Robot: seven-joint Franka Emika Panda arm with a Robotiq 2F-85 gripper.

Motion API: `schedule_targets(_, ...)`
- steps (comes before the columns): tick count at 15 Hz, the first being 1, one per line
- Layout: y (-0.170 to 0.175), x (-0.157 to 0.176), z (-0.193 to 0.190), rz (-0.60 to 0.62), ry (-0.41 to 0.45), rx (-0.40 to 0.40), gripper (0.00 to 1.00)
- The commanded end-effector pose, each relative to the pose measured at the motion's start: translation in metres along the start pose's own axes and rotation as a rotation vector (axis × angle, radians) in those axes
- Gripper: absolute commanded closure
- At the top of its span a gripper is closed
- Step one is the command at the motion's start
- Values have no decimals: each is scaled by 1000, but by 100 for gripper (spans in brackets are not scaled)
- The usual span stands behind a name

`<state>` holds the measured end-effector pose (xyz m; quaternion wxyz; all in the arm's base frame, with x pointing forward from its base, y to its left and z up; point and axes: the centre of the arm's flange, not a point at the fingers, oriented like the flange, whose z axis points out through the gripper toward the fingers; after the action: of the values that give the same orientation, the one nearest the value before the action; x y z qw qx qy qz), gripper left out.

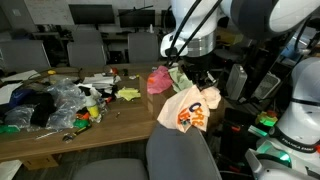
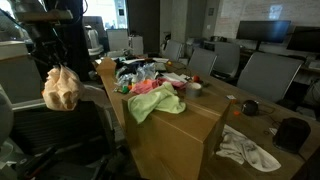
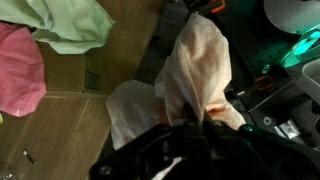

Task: Hang the peach and yellow shirts on the back of the chair

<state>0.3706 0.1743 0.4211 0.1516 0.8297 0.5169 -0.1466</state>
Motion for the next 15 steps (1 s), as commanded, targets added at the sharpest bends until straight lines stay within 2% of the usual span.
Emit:
schedule_targets(1, 9, 14, 1, 5, 28, 12, 99)
schedule_targets(5, 4, 23, 13, -7, 24, 6, 99)
schedule_targets(15, 15, 27, 61, 29, -30, 32, 99)
